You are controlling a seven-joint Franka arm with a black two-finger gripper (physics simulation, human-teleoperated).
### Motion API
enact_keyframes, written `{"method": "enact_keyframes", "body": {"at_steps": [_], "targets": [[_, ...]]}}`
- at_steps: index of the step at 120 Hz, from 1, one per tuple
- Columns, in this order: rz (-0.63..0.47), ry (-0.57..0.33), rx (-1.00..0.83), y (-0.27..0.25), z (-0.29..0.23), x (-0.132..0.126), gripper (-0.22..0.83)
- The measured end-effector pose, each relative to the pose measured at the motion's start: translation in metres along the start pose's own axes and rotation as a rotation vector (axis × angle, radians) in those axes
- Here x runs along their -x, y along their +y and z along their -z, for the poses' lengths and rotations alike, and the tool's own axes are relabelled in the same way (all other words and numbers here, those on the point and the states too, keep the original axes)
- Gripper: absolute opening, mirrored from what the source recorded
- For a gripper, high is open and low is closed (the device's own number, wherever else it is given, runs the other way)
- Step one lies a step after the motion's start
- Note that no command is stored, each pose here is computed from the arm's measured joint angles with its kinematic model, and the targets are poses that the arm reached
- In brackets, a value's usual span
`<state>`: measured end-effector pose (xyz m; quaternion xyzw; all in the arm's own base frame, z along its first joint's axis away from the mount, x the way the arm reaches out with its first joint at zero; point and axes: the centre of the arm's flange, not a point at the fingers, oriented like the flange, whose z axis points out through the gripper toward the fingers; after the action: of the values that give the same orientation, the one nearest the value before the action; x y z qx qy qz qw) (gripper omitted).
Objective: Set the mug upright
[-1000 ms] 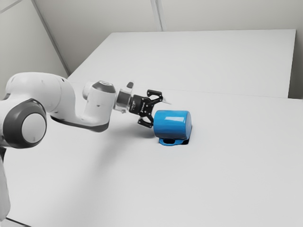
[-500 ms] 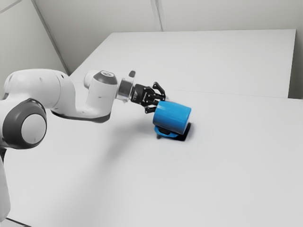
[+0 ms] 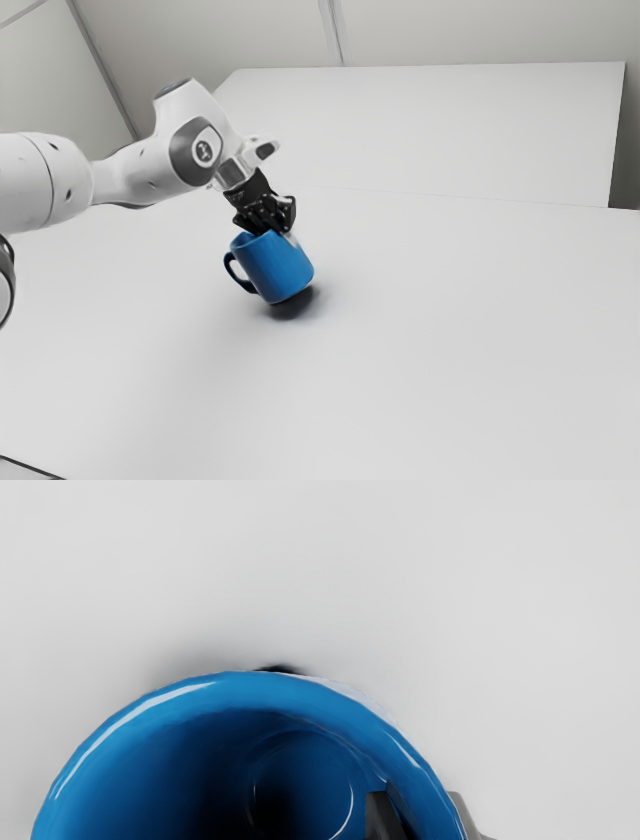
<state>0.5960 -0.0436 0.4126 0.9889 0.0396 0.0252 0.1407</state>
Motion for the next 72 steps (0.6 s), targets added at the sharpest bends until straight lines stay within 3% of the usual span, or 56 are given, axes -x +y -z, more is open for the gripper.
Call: {"method": "enact_keyframes", "body": {"at_steps": [26, 72], "targets": [[-0.083, 0.052, -0.203, -0.017, 0.0, 0.031, -0.1], [-0.08, 0.08, -0.269, -0.027, -0.018, 0.047, -0.11]]}}
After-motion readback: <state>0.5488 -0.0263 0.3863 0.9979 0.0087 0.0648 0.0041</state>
